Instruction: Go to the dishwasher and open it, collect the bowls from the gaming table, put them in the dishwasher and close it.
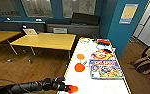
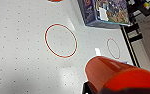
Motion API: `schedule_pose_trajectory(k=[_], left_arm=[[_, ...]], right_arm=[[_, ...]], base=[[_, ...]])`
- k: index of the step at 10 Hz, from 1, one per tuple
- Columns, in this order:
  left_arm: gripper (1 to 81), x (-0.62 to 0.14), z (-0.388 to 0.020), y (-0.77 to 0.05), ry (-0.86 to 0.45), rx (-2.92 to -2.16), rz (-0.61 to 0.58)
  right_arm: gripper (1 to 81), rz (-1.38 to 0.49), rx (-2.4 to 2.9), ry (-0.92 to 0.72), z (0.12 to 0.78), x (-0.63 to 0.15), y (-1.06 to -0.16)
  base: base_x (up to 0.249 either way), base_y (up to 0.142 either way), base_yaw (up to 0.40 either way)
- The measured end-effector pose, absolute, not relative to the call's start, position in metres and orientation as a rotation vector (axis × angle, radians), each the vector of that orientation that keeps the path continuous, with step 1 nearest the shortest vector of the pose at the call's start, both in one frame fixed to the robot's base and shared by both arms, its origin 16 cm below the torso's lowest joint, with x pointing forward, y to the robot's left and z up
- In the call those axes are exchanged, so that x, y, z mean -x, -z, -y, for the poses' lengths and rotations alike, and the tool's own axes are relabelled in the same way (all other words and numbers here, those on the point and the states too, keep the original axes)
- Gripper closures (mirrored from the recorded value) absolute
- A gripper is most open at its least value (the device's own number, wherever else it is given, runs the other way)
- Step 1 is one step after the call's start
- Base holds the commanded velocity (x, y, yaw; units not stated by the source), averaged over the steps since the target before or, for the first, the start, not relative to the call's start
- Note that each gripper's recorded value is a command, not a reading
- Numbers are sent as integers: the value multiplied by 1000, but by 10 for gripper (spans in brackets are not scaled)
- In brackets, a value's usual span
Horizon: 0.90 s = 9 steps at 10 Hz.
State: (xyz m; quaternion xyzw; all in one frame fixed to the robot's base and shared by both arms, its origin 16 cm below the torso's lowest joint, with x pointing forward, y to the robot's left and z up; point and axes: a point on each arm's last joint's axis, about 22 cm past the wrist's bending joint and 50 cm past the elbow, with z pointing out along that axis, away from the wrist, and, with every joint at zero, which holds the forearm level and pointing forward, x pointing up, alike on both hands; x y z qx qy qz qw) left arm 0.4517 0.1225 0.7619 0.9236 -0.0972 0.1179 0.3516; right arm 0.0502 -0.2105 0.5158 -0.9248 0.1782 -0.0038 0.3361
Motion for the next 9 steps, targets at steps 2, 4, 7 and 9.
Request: schedule_pose_trajectory(k=[2, 4, 7, 9], left_arm=[[811, -436, -124, -752, -297, -2398, 269], [811, -423, -128, -739, -284, -2409, 275], [811, -416, -162, -730, -288, -2453, 251], [811, -395, -166, -726, -259, -2450, 249]], right_arm=[[811, -463, 2412, 13, 211, -49, -516], [811, -464, 2412, 11, 211, -48, -516], [811, -460, 2410, 24, 210, -57, -516], [811, -461, 2412, 13, 210, -49, -516]], base=[[0, 0, 0], [0, 0, 0], [-121, 0, 0], [-164, 0, 0]])
